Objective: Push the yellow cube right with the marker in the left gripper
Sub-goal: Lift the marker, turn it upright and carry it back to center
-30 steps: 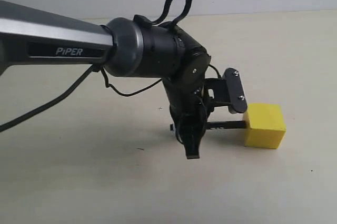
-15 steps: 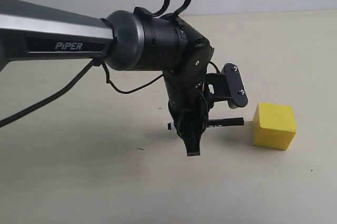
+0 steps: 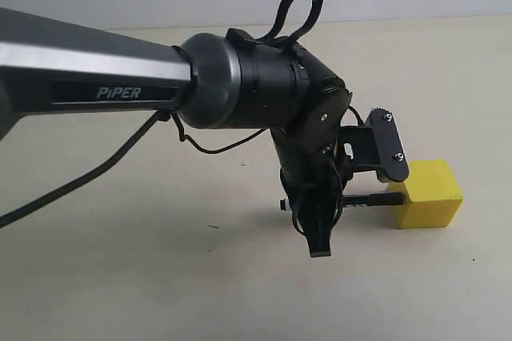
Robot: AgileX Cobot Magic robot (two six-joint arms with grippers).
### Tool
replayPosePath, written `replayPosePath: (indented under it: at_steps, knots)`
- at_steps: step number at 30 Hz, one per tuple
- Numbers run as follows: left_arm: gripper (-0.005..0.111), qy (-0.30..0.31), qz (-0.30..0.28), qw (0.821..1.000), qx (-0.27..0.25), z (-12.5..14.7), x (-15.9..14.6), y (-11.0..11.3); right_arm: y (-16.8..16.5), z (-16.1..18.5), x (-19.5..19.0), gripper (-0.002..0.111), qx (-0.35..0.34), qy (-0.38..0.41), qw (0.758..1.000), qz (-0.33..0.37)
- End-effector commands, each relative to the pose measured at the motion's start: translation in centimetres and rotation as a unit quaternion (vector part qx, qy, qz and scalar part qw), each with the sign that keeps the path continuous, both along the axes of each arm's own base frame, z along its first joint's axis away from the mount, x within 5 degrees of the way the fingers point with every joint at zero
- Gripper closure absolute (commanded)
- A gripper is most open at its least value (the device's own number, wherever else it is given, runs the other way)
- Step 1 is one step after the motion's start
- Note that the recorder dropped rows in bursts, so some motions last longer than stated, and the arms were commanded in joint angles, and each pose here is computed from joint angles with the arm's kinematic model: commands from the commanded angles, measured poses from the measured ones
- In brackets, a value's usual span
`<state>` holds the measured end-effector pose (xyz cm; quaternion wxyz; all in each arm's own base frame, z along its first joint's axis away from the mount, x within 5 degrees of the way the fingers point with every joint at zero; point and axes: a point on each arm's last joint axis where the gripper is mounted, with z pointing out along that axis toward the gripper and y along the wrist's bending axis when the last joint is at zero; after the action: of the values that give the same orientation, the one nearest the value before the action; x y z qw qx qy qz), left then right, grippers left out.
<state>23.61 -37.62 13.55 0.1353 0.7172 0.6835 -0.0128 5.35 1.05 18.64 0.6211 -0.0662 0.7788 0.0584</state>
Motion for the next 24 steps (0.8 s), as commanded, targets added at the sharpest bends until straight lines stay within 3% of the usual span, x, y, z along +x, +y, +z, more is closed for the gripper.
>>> replayPosePath:
  at_steps: [1,3,6,9,11,14,16,19,20,22,24]
  knots:
    - [0.107,0.004,0.056,0.998,-0.001,0.5,1.6,1.1,0.0,-0.1,0.0,0.108,-0.003,-0.004,1.0,0.0]
    - [0.107,0.006,0.112,0.994,-0.011,1.0,2.8,2.0,0.0,-0.1,0.0,0.108,-0.003,-0.004,1.0,0.0]
    - [0.107,0.03,0.289,0.955,-0.053,2.3,5.1,4.0,0.0,-0.1,0.0,0.108,-0.003,-0.004,1.0,0.0]
    - [0.107,0.062,0.452,0.886,-0.075,2.9,6.3,5.6,0.0,-0.1,0.0,0.108,-0.003,-0.004,1.0,0.0]
    - [0.107,0.077,0.525,0.844,-0.08,3.1,6.8,6.4,0.0,-0.1,0.0,0.108,-0.003,-0.004,1.0,0.0]
    - [0.107,0.088,0.585,0.803,-0.071,2.9,7.3,7.3,0.0,-0.1,0.0,0.108,-0.003,-0.004,1.0,0.0]
    - [0.107,0.099,0.636,0.763,-0.061,2.3,7.1,7.4,0.0,-0.1,0.0,0.108,-0.003,-0.004,1.0,0.0]
    - [0.107,0.107,0.681,0.722,-0.065,1.7,7.1,7.3,0.0,-0.1,0.0,0.108,-0.003,-0.004,1.0,0.0]
    - [0.107,0.111,0.703,0.7,-0.065,1.5,7.0,7.4,0.0,-0.1,0.0,0.108,-0.003,-0.004,1.0,0.0]
    - [0.107,0.12,0.717,0.684,-0.063,1.2,7.0,7.2,0.0,-0.1,0.0,0.108,-0.003,-0.004,1.0,0.0]
    - [0.107,0.125,0.719,0.681,-0.059,0.8,6.9,7.2,0.0,-0.1,0.0,0.108,-0.003,-0.004,1.0,0.0]
